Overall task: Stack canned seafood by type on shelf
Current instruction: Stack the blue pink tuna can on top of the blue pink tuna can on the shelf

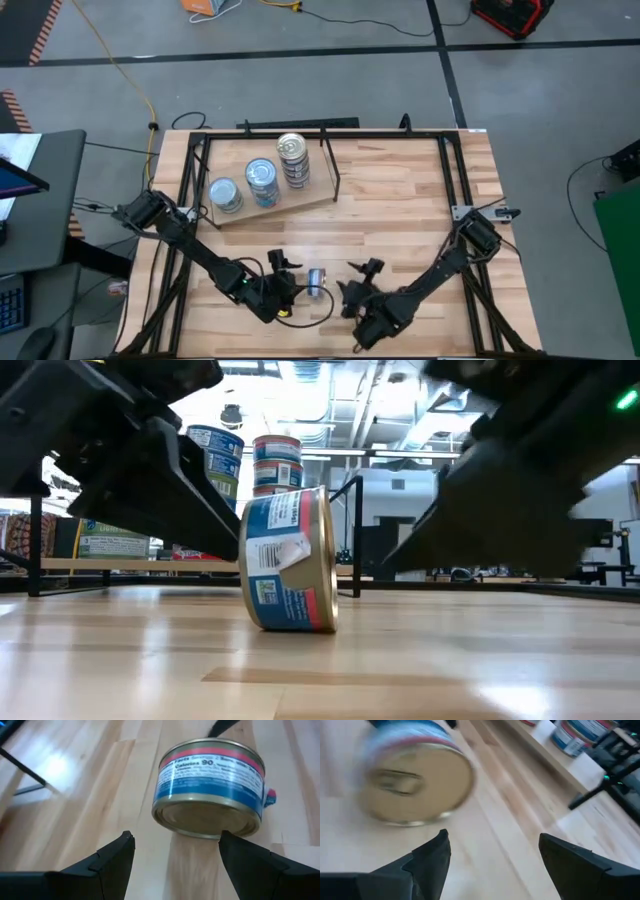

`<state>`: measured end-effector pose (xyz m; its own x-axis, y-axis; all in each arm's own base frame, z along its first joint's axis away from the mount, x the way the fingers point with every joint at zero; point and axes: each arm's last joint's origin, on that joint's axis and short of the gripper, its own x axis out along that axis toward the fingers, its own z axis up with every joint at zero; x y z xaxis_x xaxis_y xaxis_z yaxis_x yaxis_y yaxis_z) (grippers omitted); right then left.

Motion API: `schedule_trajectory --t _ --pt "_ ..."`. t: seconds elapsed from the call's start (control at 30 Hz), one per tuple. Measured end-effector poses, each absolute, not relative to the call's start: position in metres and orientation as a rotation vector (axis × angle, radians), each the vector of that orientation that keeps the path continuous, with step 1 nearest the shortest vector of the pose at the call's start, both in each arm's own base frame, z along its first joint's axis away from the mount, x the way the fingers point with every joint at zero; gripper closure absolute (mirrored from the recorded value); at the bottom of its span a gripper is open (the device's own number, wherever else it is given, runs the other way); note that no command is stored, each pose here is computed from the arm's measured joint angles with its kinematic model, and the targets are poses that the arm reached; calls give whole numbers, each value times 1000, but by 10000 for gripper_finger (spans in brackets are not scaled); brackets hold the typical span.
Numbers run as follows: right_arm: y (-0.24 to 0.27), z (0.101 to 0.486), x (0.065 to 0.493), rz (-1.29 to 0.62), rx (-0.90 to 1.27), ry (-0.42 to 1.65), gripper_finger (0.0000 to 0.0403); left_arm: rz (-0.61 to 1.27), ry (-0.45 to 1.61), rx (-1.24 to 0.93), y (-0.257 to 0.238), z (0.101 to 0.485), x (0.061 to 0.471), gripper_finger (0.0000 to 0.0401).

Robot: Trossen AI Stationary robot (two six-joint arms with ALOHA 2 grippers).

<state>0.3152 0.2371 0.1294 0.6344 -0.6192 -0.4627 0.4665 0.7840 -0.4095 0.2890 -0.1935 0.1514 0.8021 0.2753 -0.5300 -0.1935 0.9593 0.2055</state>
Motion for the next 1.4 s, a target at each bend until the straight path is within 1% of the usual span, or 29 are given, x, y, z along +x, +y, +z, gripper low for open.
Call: schedule_trajectory --t 0.17,0.4,0.63,0.77,0.87,0.97,1.07,1.13,1.27,1.4 --pt "219 120 326 -633 -320 666 72 216 601 102 -188 152 296 122" --pt "207 125 357 -517 -334 677 72 165 579 69 -187 156 302 122" --pt "180 128 378 -480 -461 724 72 160 565 74 -188 157 302 122" --pt "170 140 370 -493 -498 794 72 152 558 71 -190 157 301 122" --pt "166 164 355 -548 -468 801 76 138 550 68 -195 158 299 122" --pt "176 185 336 -580 -428 741 84 155 535 72 -196 159 298 122" --pt "197 193 321 -550 -350 641 92 178 522 77 -196 160 298 122" --pt "212 191 314 -514 -269 576 95 181 521 76 -196 160 298 122" --pt "243 176 310 -422 -122 507 97 179 522 82 -196 160 298 122" --pt "264 161 312 -366 -72 450 97 165 522 76 -197 160 298 122"
